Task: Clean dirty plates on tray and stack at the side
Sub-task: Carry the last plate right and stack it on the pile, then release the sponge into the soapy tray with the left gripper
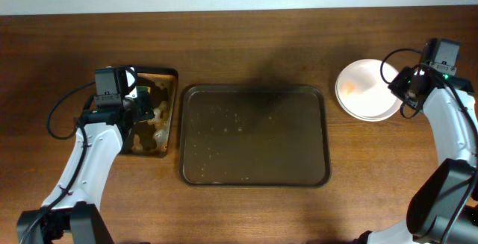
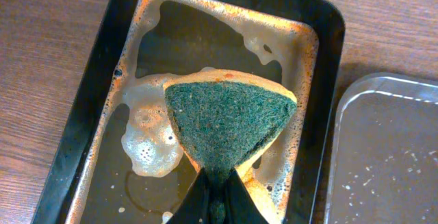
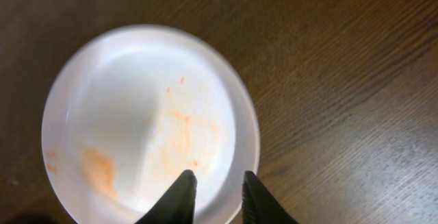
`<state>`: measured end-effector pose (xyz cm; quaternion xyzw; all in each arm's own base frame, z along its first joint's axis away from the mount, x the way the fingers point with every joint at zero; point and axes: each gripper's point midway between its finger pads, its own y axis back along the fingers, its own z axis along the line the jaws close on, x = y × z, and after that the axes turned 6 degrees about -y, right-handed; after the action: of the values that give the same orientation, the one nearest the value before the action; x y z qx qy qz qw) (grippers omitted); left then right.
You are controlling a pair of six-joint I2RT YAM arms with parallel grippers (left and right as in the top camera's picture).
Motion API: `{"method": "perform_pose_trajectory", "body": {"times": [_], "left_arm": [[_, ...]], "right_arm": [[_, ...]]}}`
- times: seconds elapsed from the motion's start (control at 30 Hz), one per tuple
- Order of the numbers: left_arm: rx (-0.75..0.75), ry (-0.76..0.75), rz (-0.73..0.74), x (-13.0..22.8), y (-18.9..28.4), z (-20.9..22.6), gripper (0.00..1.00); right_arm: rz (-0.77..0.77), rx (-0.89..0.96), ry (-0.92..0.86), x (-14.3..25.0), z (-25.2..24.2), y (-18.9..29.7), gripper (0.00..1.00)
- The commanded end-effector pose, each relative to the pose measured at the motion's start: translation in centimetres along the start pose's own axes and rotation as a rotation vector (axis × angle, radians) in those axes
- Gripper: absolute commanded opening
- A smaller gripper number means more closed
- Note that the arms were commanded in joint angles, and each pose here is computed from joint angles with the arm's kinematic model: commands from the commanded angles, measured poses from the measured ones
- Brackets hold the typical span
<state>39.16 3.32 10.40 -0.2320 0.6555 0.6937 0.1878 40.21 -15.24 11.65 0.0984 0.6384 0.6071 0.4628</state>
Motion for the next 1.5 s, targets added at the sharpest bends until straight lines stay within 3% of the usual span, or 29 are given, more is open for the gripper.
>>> {"method": "perform_pose_trajectory", "body": {"times": [0.0, 0.13, 0.27, 0.5, 0.57, 0.6, 0.63, 0.73, 0.87, 0.97, 1.0, 1.03, 1.07, 1.17, 1.27, 1.47], "left_arm": [[0.01, -0.032, -0.002, 0.0, -0.2, -0.1, 0.0], [0.036, -0.165, -0.004, 0.0, -0.4, -0.5, 0.0], [0.049, -0.242, 0.031, 0.8, -1.9, -0.8, 0.0], [0.053, -0.308, 0.071, 2.0, -5.3, -0.9, 0.01], [0.049, -0.309, 0.091, 2.5, -5.8, -0.8, 0.27], [0.05, -0.309, 0.094, 2.6, -5.9, -0.8, 0.28], [0.05, -0.309, 0.097, 2.7, -6.0, -0.8, 0.42], [0.05, -0.308, 0.094, 2.6, -5.7, -0.8, 1.0], [0.038, -0.299, 0.018, 0.5, -3.3, -0.7, 1.0], [0.09, -0.207, -0.09, -2.0, -0.1, -1.7, 1.0], [0.12, -0.139, -0.104, -2.3, 0.7, -2.1, 1.0], [0.123, -0.098, -0.082, -1.8, 1.0, -2.1, 1.0], [0.126, -0.068, -0.05, -1.0, 1.1, -2.1, 1.0], [0.132, -0.009, 0.121, 3.1, 2.6, -2.1, 1.0], [0.131, 0.011, 0.189, 5.2, 5.0, -2.1, 1.0], [0.131, -0.021, 0.053, 5.4, 10.3, -1.9, 1.0]], "right_arm": [[0.038, -0.073, 0.009, 0.4, 1.3, 0.3, 0.5], [0.232, -0.284, 0.142, 4.6, 4.2, 1.4, 0.53], [0.357, -0.303, 0.184, 7.5, 3.8, 2.2, 0.54], [0.392, -0.313, 0.184, 8.2, 3.7, 2.5, 0.53], [0.399, -0.321, 0.196, 8.5, 3.9, 2.7, 0.54], [0.401, -0.324, 0.204, 8.6, 4.0, 2.7, 0.54], [0.404, -0.33, 0.213, 8.8, 4.3, 2.8, 0.54], [0.412, -0.351, 0.275, 9.8, 5.5, 3.1, 0.54], [0.399, -0.386, 0.359, 10.6, 7.4, 4.2, 0.54], [0.369, -0.45, 0.531, 11.2, 9.8, 5.7, 0.58], [0.378, -0.456, 0.602, 12.0, 10.6, 6.6, 0.71], [0.384, -0.439, 0.615, 12.2, 10.6, 6.9, 0.91], [0.387, -0.412, 0.628, 12.3, 10.4, 7.1, 0.98], [0.406, -0.339, 0.628, 12.5, 9.0, 8.1, 0.98], [0.407, -0.326, 0.612, 12.6, 8.2, 9.6, 0.98], [0.192, -0.333, 0.589, 11.8, 5.9, 14.2, 0.98]]}}
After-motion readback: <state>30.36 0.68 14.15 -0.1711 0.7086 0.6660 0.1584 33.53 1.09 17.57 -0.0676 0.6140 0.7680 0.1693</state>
